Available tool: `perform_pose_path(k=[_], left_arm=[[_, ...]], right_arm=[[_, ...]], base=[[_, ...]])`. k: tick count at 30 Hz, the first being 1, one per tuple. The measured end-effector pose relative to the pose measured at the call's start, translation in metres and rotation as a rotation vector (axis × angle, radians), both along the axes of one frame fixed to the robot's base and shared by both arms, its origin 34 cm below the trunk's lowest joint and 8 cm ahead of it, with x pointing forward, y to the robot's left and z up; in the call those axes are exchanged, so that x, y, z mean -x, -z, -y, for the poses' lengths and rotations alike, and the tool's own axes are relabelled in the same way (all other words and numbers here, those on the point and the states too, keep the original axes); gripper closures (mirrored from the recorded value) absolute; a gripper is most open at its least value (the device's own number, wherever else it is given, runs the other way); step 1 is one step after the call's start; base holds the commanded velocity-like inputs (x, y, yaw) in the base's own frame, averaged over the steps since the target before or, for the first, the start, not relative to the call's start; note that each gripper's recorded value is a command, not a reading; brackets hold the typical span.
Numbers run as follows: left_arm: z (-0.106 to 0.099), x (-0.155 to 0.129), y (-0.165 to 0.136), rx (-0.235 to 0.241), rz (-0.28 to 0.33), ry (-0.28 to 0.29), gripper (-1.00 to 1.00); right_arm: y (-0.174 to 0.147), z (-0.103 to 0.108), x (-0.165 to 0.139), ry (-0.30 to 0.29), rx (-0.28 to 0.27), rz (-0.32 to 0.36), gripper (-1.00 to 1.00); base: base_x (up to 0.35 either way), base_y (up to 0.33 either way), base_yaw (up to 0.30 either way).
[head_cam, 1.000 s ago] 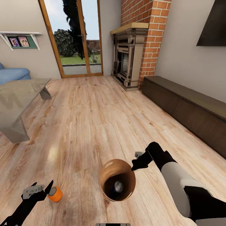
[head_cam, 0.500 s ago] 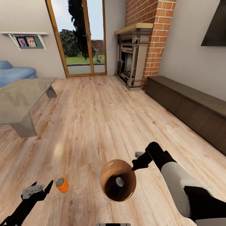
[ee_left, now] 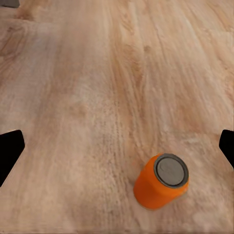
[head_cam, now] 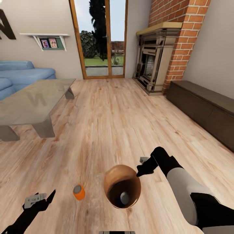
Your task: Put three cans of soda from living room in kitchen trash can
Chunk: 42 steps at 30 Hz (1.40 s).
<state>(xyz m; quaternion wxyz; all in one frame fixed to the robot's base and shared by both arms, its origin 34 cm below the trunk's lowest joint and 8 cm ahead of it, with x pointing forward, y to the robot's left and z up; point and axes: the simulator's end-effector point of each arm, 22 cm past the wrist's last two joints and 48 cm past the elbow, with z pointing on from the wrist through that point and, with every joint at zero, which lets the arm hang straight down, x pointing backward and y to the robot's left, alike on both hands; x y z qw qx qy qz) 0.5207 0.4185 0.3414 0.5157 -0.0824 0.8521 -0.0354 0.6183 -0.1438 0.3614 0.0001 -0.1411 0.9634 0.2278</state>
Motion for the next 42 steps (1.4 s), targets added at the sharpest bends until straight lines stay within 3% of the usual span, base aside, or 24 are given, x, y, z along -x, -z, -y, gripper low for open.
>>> perform_pose_path(k=[5,9,12,13,16,19,21,24,25,26,29,31,34,42], left_arm=[[-0.002,-0.004,0.010,0.066,-0.123,-0.036,-1.00],[-0.003,-0.051,-0.012,0.131,-0.201,-0.082,-1.00],[0.013,-0.085,-0.027,0.181,-0.264,-0.078,-1.00],[0.047,-0.100,-0.027,0.166,-0.322,-0.008,-1.00],[0.099,-0.105,-0.017,0.080,-0.414,0.107,-1.00],[0.123,-0.101,-0.009,0.023,-0.474,0.147,-1.00],[0.158,-0.089,0.004,0.030,-0.554,0.179,-1.00],[0.174,-0.068,0.029,0.032,-0.653,0.180,-1.00],[0.179,-0.046,0.063,0.042,-0.764,0.174,-1.00],[0.178,-0.035,0.077,0.044,-0.798,0.171,-1.00],[0.177,-0.018,0.106,0.045,-0.824,0.158,-1.00],[0.176,-0.014,0.115,0.045,-0.830,0.154,-1.00],[0.174,-0.015,0.122,0.041,-0.813,0.150,-1.00],[0.173,-0.022,0.129,0.035,-0.766,0.145,-1.00]], right_arm=[[0.000,0.001,-0.001,-0.003,0.005,0.006,1.00],[-0.001,0.001,-0.002,0.000,0.002,0.007,1.00],[-0.001,0.001,-0.003,-0.001,0.003,0.009,1.00],[-0.002,0.002,-0.004,-0.001,0.003,0.014,1.00],[-0.006,0.001,-0.008,0.003,0.000,0.018,1.00],[-0.007,0.001,-0.010,0.004,0.001,0.021,1.00],[-0.008,0.002,-0.012,0.003,0.003,0.027,1.00],[-0.009,0.004,-0.013,0.008,0.002,0.027,1.00],[-0.009,0.011,-0.014,0.033,-0.006,0.016,1.00],[-0.006,0.015,-0.015,0.027,0.006,0.020,1.00],[-0.005,0.035,-0.028,0.025,0.048,0.042,1.00],[-0.009,0.040,-0.037,0.037,0.046,0.048,1.00],[-0.013,0.039,-0.047,0.059,0.023,0.048,1.00],[-0.023,0.043,-0.070,0.058,0.029,0.077,1.00]], base=[[0.306,0.135,0.049],[0.311,0.129,0.012],[0.275,0.109,0.004],[0.161,0.063,0.002],[0.093,0.036,0.001],[0.036,0.014,0.000],[0.009,0.004,0.000],[0.003,0.001,0.000],[0.000,0.000,0.000],[0.000,0.000,0.000],[0.000,0.000,0.000],[0.000,0.000,0.000],[0.000,0.000,0.000],[0.000,0.000,0.000]])
